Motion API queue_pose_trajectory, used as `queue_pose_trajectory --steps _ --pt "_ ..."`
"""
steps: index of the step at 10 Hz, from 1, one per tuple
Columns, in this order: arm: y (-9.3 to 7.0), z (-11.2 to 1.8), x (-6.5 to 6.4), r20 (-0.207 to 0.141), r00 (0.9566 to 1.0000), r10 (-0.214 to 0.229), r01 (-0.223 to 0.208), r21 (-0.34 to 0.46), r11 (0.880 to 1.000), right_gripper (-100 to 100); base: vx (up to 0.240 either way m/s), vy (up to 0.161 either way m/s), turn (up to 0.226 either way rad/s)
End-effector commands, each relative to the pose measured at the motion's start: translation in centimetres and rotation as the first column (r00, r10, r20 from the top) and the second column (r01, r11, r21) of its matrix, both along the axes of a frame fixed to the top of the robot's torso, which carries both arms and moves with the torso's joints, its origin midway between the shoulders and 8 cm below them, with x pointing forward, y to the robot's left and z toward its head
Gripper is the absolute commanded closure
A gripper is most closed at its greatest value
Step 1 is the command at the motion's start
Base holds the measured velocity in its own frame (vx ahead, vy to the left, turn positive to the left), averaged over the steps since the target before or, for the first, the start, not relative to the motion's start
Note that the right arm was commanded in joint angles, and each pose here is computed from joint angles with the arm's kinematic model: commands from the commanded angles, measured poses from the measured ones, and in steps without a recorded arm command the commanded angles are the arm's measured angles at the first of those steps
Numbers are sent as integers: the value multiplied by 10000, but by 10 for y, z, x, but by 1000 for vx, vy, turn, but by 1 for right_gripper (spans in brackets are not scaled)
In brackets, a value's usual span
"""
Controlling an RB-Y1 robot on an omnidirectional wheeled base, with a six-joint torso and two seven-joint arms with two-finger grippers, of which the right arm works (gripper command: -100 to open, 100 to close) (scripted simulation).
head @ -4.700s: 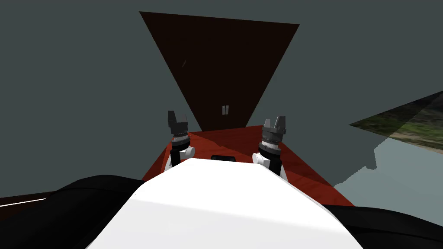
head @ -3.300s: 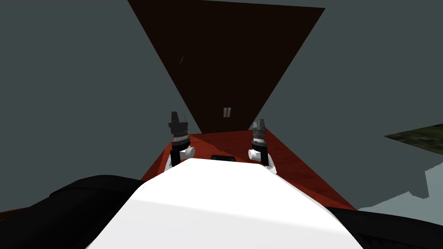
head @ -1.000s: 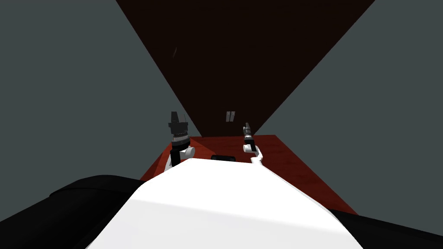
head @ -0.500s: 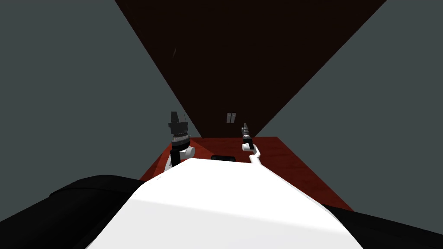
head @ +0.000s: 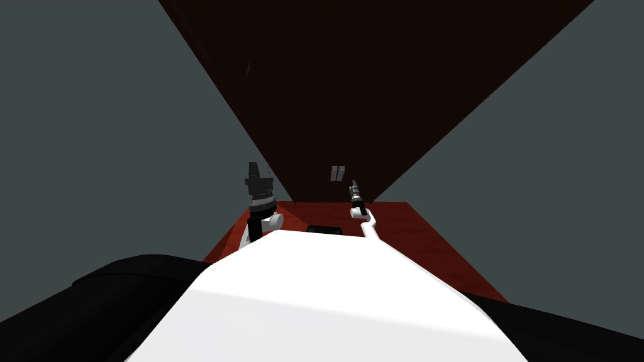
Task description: Pull the door open
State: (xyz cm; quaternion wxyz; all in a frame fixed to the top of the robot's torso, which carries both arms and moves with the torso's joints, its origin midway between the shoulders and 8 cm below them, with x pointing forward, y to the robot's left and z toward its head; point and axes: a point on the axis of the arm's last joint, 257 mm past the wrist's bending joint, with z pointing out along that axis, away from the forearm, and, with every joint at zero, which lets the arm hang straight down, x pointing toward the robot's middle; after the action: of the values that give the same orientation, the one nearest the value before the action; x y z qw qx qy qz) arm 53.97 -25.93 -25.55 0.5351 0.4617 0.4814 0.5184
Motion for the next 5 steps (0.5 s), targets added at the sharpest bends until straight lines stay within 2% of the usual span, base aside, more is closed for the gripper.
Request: queue_pose_trajectory --steps 1,5 --pt "2 -8 4 -203 9998 29 -28 64 10000 -100 93 -18 23" --pt "9 -34 17 -900 9958 156 -131 284 9995 -100 147 -6 47"
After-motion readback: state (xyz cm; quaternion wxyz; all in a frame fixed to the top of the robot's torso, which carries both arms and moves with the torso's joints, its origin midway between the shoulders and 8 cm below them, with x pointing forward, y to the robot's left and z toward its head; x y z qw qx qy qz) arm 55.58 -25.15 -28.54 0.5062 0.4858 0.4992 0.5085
